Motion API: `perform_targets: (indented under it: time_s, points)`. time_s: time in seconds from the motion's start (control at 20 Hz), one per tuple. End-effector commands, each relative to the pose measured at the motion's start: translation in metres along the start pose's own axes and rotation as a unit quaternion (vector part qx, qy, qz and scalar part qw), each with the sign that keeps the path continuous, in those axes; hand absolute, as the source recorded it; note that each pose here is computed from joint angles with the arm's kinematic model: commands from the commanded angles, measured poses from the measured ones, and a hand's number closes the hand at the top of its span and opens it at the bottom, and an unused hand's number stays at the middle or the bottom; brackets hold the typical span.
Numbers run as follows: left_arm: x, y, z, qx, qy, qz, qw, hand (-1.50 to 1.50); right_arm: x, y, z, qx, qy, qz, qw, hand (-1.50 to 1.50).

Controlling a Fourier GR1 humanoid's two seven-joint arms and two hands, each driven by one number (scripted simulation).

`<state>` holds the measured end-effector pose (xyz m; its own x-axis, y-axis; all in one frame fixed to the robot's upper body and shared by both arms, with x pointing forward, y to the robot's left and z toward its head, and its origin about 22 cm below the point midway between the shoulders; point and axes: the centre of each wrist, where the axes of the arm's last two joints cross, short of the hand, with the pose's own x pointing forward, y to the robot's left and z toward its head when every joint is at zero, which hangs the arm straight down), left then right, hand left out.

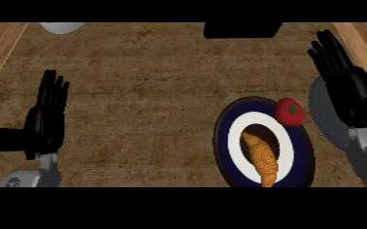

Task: Pick the croissant from the plate and place it in the pan

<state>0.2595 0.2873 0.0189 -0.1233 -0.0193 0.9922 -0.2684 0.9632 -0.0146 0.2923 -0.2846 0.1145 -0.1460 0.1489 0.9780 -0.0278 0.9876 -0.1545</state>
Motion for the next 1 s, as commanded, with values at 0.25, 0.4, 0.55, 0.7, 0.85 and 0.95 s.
perform_targets:
  time_s: [0.25, 0.4, 0.55, 0.7, 0.85, 0.95]
  points:
    - [0.014, -0.016, -0.010, -0.076, 0.027, -0.027, 0.9964, 0.00, 0.040, 0.068, -0.006, 0.351, -0.141, -0.046, 0.924, 1.50]
    - [0.016, 0.000, -0.016, -0.072, 0.083, -0.030, 0.9934, 0.00, 0.015, 0.001, 0.012, 0.268, -0.161, 0.164, 0.936, 1.50]
    - [0.026, -0.012, -0.019, -0.064, 0.084, -0.021, 0.9942, 0.00, 0.013, -0.030, 0.034, 0.315, -0.183, 0.206, 0.908, -1.50]
    - [0.028, -0.007, -0.016, -0.088, 0.086, -0.022, 0.9922, 0.00, 0.014, -0.084, 0.042, 0.288, -0.170, 0.273, 0.902, -1.50]
    - [0.039, -0.002, -0.015, -0.086, 0.087, -0.027, 0.9921, 0.00, 0.030, -0.103, 0.046, 0.326, -0.196, 0.317, 0.869, -1.50]
    - [0.041, -0.006, -0.029, -0.084, 0.083, -0.029, 0.9926, 0.00, 0.032, -0.091, 0.041, 0.328, -0.215, 0.352, 0.850, -1.50]
